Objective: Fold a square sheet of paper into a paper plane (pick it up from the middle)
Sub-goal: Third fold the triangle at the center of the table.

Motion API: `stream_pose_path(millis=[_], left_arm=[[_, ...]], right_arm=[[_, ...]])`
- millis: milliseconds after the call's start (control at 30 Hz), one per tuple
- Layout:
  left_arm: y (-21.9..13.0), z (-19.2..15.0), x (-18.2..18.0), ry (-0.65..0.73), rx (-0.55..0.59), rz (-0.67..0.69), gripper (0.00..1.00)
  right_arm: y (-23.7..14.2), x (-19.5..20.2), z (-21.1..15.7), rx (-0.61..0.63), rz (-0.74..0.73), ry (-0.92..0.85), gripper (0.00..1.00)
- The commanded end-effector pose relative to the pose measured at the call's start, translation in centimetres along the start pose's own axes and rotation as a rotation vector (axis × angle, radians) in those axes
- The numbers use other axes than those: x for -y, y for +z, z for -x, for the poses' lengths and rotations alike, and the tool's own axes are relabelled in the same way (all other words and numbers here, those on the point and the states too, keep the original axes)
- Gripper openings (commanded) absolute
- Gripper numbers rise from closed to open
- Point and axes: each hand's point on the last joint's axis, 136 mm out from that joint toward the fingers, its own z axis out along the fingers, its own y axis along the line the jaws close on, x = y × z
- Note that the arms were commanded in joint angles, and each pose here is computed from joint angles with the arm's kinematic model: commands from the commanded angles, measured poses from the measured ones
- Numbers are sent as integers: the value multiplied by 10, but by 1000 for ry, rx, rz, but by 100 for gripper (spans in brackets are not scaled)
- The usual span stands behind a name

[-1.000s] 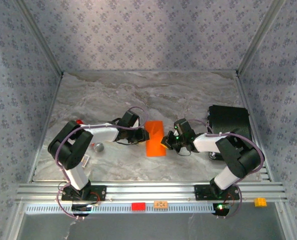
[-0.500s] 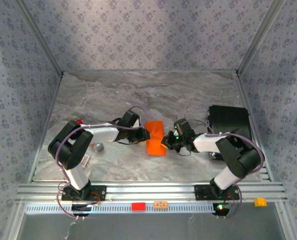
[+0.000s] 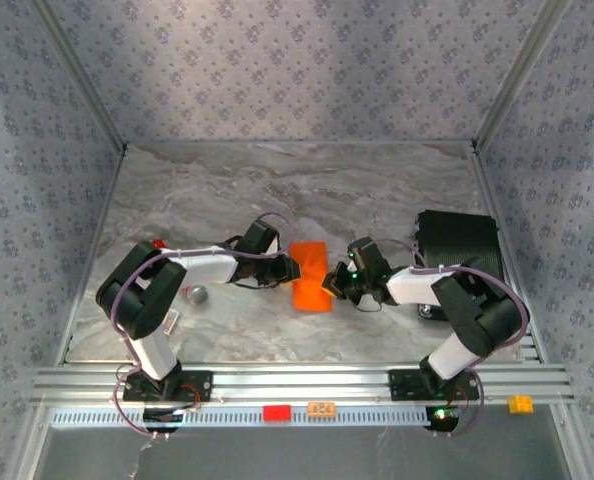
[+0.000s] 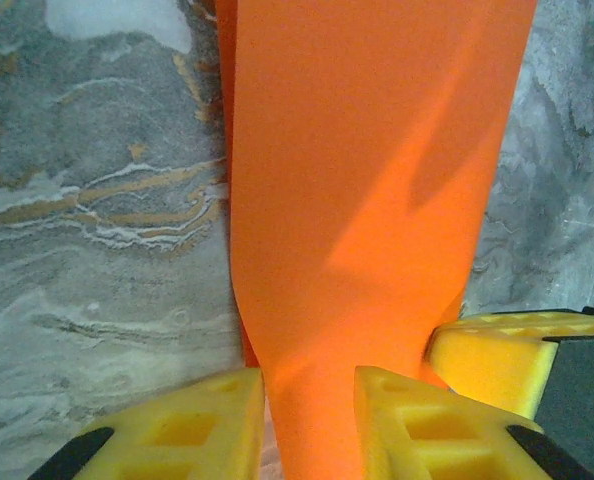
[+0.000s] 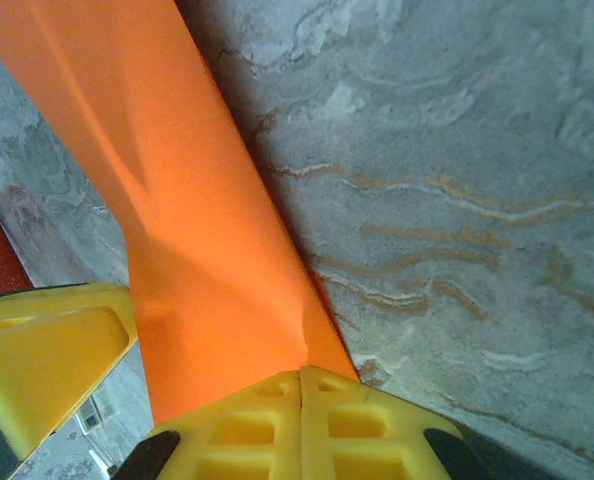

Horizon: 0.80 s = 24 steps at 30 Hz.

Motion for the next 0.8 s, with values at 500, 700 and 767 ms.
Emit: stream_pose_path(millis=[500,700,767], left_arm=[[3,-4,3,-88,5,-58,25],[4,-4,3,-91,0,-69,24],[4,-4,6,-88,3,-85,24]], right_arm=[[-2,41,-7,10,-144,68,8],[-2,42,-6,11,-142,72,8],[-2,42,-6,10,-142,72,8]])
